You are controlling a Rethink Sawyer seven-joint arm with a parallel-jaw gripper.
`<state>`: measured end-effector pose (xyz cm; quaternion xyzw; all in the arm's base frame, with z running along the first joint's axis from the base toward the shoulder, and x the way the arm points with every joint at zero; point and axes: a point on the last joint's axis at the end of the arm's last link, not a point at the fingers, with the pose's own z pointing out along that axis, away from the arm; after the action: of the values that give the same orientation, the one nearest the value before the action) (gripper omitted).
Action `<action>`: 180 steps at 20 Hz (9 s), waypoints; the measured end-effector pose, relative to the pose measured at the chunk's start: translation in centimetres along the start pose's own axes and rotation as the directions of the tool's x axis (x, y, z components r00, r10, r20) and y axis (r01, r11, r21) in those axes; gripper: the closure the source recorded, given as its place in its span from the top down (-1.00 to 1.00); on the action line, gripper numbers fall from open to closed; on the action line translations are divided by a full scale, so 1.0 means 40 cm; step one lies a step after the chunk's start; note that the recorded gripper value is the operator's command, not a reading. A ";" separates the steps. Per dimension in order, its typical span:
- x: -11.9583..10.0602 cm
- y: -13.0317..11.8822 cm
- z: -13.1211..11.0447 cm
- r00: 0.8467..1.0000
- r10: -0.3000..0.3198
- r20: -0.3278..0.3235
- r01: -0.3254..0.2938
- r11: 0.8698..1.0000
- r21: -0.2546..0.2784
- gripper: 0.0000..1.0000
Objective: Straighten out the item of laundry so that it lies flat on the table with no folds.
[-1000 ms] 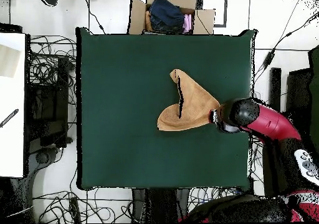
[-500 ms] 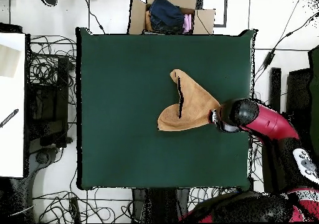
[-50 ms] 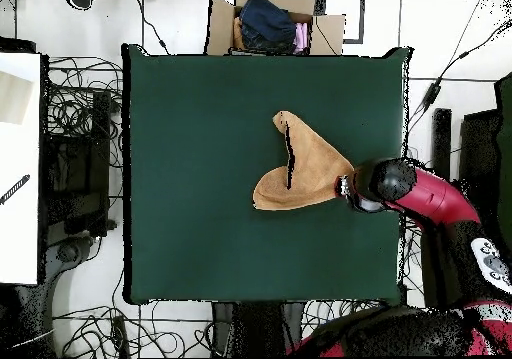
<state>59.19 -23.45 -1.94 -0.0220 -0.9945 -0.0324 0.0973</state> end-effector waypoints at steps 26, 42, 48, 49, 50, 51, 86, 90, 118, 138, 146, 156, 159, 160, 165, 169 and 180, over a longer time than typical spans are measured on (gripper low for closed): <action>-0.009 0.006 -0.003 1.000 -0.008 0.013 0.008 1.000 0.002 -1.00; -0.003 0.011 -0.079 0.998 -0.044 0.051 0.041 0.998 0.054 -1.00; 0.011 0.017 -0.126 0.997 -0.048 0.060 0.044 0.997 0.067 -1.00; 0.013 0.018 -0.131 0.997 -0.048 0.061 0.044 0.997 0.068 -1.00; 0.016 0.019 -0.139 0.997 -0.049 0.063 0.044 0.997 0.071 -1.00; 0.018 0.020 -0.146 0.997 -0.050 0.064 0.045 0.996 0.073 -1.00; 0.061 0.015 -0.298 0.996 -0.050 0.079 0.036 0.985 0.166 -1.00; 0.068 0.016 -0.310 0.997 -0.045 0.060 0.035 0.986 0.162 -1.00; 0.156 -0.111 -0.396 0.997 0.067 -0.025 -0.063 0.990 0.130 -1.00; 0.224 -0.226 -0.473 0.989 0.149 0.020 -0.150 0.978 0.146 -1.00; 0.223 -0.225 -0.471 0.989 0.149 0.019 -0.150 0.978 0.145 -1.00; 0.199 -0.180 -0.473 0.993 0.117 0.018 -0.119 0.981 0.152 -1.00; 0.181 -0.141 -0.474 0.996 0.090 0.016 -0.091 0.983 0.159 -1.00; 0.174 -0.127 -0.475 0.997 0.079 0.015 -0.081 0.984 0.161 -1.00; 0.143 -0.042 -0.469 1.000 0.007 -0.003 -0.006 0.982 0.189 -1.00; 0.131 0.001 -0.466 0.999 -0.028 -0.017 0.030 0.979 0.201 -1.00; 0.111 0.090 -0.465 0.996 -0.082 -0.036 0.088 0.972 0.219 -1.00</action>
<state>58.60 -20.97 17.34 0.0320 -0.9905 0.0738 0.1112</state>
